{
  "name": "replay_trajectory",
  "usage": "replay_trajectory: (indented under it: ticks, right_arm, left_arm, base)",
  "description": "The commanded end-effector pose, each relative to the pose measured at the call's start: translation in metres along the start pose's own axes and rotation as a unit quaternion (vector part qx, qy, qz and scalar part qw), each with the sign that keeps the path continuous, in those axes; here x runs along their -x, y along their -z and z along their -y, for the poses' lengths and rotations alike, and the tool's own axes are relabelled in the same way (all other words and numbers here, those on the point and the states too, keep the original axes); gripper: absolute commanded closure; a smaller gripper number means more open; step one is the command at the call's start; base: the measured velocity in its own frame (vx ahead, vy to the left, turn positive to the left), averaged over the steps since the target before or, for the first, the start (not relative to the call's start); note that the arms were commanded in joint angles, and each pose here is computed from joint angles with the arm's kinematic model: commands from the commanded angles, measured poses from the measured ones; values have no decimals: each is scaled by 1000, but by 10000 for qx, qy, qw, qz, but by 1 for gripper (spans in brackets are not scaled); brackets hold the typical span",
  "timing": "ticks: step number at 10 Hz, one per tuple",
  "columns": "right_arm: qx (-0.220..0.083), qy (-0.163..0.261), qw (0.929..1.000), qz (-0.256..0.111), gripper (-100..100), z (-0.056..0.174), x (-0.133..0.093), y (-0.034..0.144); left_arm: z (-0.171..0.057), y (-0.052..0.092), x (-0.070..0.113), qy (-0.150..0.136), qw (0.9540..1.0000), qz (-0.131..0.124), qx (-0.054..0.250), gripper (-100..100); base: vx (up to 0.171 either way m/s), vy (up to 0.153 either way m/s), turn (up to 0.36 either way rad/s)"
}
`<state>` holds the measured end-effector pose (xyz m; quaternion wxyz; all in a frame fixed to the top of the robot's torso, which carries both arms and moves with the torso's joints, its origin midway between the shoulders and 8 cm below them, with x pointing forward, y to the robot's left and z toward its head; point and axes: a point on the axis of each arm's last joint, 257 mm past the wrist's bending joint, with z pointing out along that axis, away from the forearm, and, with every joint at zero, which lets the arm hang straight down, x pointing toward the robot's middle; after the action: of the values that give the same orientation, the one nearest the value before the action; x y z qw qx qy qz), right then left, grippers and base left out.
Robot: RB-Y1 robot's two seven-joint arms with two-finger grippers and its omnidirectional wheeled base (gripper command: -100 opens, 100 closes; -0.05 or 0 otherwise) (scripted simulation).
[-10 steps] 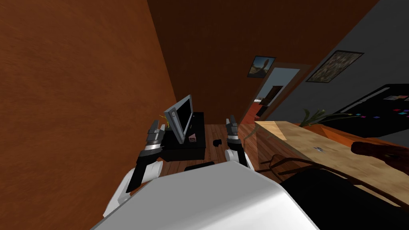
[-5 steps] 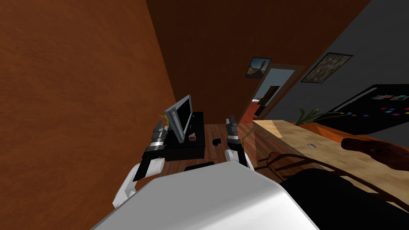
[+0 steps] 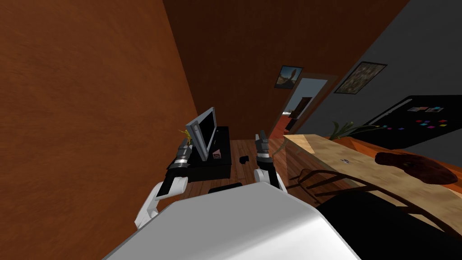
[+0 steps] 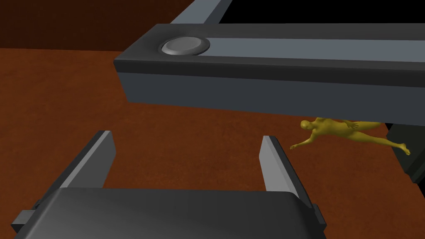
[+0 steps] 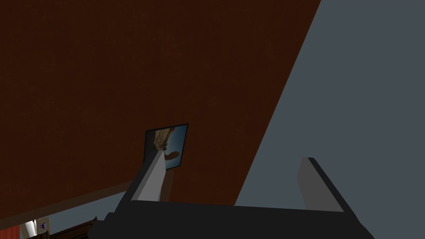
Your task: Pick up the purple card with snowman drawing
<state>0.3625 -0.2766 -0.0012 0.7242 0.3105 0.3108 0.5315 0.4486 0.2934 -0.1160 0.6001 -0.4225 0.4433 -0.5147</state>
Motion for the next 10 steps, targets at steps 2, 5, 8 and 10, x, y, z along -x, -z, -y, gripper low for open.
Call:
replay_trajectory:
  ticks: [2,5,8,10]
  right_arm:
    - [0,0,10000,0,0,0,0,0]
    - [0,0,10000,0,0,0,0,0]
    - [0,0,10000,0,0,0,0,0]
    - [0,0,10000,0,0,0,0,0]
  left_arm:
    - [-27,-4,0,146,9990,15,414,-100]
    - [-47,-7,-1,245,9971,27,719,-100]
    - [-83,-10,-6,450,9912,37,1245,-100]
    - [-102,-11,-8,553,9864,44,1544,-100]
  base:
    - [-23,2,-25]
    - [-20,1,-27]
    - [-13,-1,-31]
    - [-8,-5,-25]
